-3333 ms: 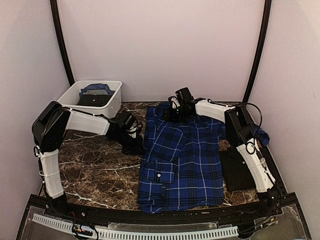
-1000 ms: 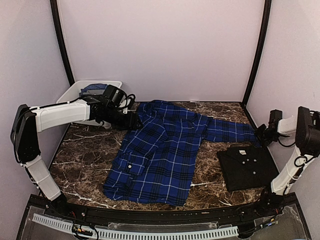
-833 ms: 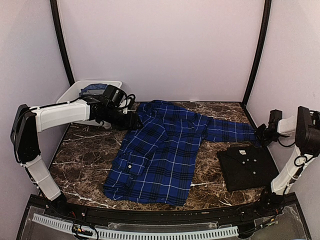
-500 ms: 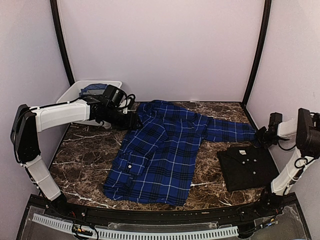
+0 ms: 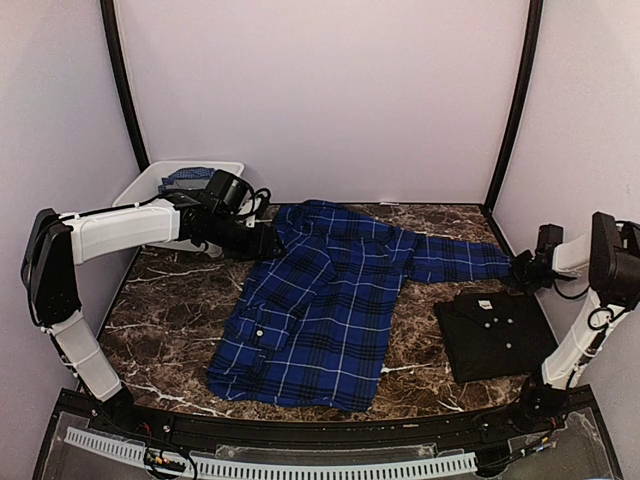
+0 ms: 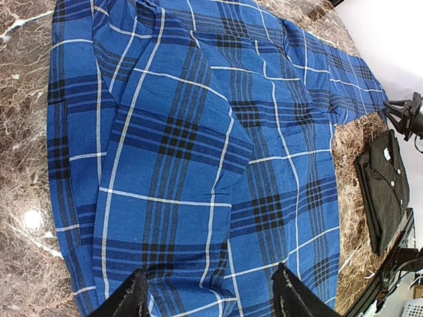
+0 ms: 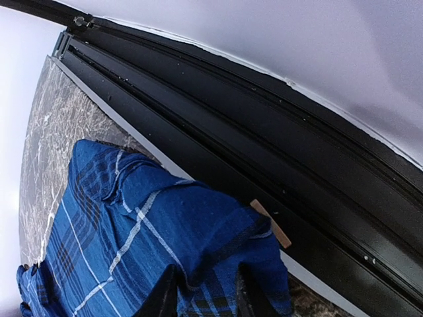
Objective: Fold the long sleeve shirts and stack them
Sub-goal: Pick up the sleeve from the center of the board, then place the sleeve of the 1/3-folded shirt.
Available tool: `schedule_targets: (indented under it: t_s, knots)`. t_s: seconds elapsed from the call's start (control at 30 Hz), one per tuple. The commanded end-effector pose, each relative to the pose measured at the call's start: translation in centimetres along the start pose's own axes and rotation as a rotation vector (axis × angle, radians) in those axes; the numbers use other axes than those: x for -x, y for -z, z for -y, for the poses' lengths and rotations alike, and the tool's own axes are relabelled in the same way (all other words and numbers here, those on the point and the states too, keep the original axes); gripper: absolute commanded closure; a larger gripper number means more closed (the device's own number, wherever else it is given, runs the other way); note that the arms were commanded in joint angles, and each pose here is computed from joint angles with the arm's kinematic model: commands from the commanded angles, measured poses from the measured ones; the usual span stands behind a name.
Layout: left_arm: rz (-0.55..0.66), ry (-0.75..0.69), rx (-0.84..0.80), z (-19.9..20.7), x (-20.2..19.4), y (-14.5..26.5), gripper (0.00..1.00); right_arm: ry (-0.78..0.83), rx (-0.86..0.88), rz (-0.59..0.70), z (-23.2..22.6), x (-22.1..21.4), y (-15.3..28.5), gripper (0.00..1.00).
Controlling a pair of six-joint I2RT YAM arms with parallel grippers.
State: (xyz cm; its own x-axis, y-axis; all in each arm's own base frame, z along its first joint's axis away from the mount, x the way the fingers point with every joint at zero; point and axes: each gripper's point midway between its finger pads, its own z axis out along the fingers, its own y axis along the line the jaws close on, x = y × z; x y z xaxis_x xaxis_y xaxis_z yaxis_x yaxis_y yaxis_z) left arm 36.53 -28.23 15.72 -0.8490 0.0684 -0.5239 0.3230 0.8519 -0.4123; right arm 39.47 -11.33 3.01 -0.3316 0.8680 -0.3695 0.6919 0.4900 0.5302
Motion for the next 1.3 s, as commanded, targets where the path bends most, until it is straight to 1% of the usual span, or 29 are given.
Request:
schedule_targets:
  t_s: [0.0,0.33,0.47,0.6,0.67,0.8,0.87,0.93,1.0,1.07,1.17,1.27]
  knots:
    - [0.035,0.0,-0.027,1.1,0.9,1.6,0.37,-0.007,0.047,0.032,-1.4,1.4,-0.3,0.76]
    - [0.033,0.001,-0.03,1.1,0.9,1.6,0.37,0.022,0.061,0.064,-2.3,2.5,0.1,1.0]
    - [0.031,0.005,-0.031,1.2,0.8,1.6,0.37,0.039,0.065,0.063,-2.5,2.5,0.2,1.0]
    - [0.031,0.007,-0.037,1.3,0.8,1.6,0.37,0.084,0.081,0.078,-3.8,2.4,0.9,1.0]
    - [0.031,0.008,-0.042,1.4,0.8,1.7,0.37,0.132,0.09,0.092,-5.1,2.2,1.4,1.0]
    - [0.03,0.009,-0.05,1.6,0.8,1.7,0.37,0.285,0.153,0.116,-10.0,0.7,3.1,1.0]
    - [0.029,0.01,-0.055,1.7,0.8,1.7,0.37,0.378,0.198,0.11,-13.1,-1.3,3.8,1.0]
    - [0.028,0.015,-0.062,1.8,0.8,1.7,0.37,0.485,0.245,0.076,-16.2,-4.6,4.4,1.0]
    - [0.026,0.02,-0.065,1.8,0.8,1.6,0.37,0.62,0.298,0.035,-19.8,-9.6,5.4,1.0]
    - [0.023,0.025,-0.07,1.9,0.7,1.4,0.37,0.75,0.331,-0.019,-21.7,-15.0,6.2,1.0]
    - [0.018,0.033,-0.073,1.8,0.5,1.2,0.37,0.932,0.38,-0.126,-23.0,-23.8,7.3,1.0]
    - [0.002,0.044,-0.08,1.7,0.1,0.7,0.37,1.078,0.378,-0.255,-21.7,-31.2,7.4,1.0]
